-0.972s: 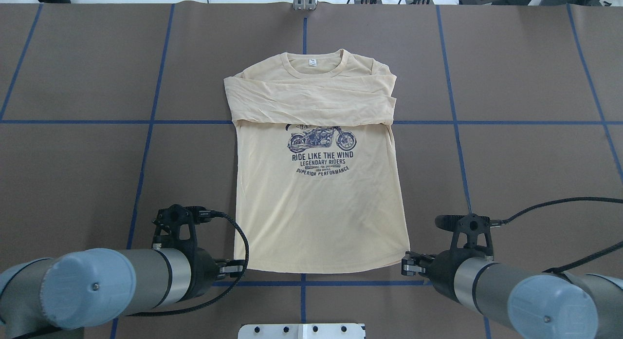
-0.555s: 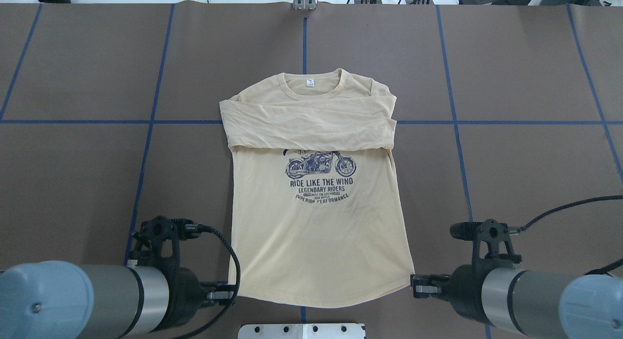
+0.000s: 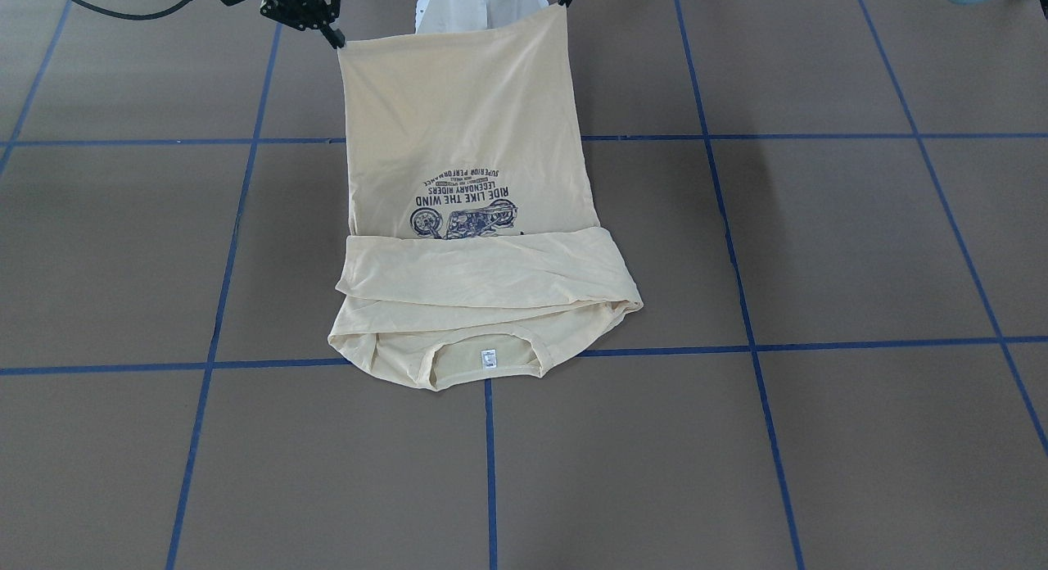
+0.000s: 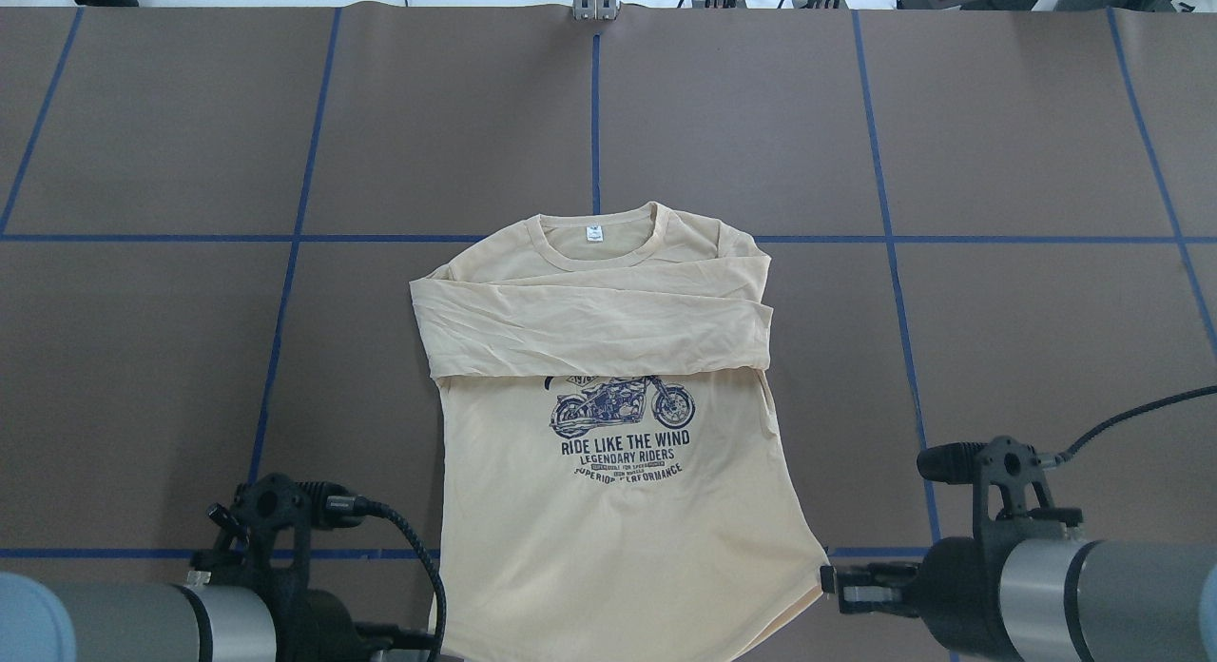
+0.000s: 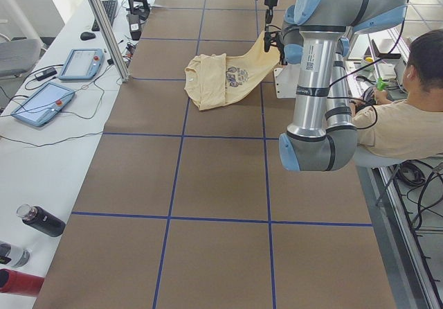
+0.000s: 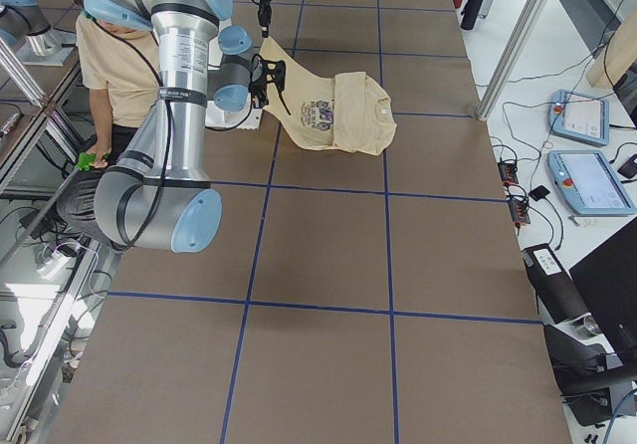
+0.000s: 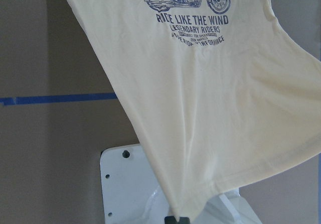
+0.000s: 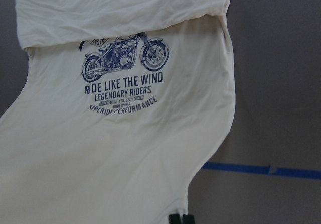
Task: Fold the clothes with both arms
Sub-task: 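Lift the hem with both grippers and carry it toward the collar, then release the hem at the collar and raise both grippers away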
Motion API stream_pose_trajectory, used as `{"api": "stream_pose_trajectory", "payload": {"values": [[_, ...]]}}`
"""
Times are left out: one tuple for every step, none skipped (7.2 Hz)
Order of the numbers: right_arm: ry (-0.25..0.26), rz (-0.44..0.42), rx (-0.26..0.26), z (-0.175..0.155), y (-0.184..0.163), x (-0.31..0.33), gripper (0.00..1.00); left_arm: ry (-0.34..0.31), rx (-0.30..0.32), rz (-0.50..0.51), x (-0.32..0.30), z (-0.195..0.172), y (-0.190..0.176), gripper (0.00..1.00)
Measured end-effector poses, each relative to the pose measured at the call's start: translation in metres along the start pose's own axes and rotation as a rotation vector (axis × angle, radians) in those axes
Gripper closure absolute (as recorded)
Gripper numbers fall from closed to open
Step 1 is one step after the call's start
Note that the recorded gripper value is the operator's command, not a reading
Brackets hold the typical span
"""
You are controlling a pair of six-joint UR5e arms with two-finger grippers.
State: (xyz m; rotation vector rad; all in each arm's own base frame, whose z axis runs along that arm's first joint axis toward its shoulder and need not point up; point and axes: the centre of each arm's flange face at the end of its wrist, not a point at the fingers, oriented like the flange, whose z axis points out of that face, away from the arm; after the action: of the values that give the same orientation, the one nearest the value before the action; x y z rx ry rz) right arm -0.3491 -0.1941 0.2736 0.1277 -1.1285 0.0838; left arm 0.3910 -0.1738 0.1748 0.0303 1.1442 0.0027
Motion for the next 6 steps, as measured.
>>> {"api": "stream_pose_trajectory", "payload": {"values": [[0.023,0.032,0.064,0.023,-0.03,0.002,1.0,-0.057,0.066,-0.032,-0.011,0.019,-0.033,1.0],[0.039,0.064,0.13,0.038,-0.063,0.003,1.0,-0.106,0.129,-0.065,-0.021,0.034,-0.067,1.0],[0.048,0.097,0.195,0.041,-0.097,0.005,1.0,-0.139,0.189,-0.093,-0.029,0.041,-0.096,1.0],[0.053,0.128,0.255,0.041,-0.132,0.007,1.0,-0.151,0.243,-0.117,-0.033,0.039,-0.12,1.0],[0.053,0.15,0.306,0.041,-0.161,0.004,1.0,-0.143,0.288,-0.136,-0.032,0.028,-0.141,1.0],[0.049,0.165,0.343,0.045,-0.185,-0.004,1.0,-0.133,0.325,-0.153,-0.03,0.017,-0.157,1.0]]}}
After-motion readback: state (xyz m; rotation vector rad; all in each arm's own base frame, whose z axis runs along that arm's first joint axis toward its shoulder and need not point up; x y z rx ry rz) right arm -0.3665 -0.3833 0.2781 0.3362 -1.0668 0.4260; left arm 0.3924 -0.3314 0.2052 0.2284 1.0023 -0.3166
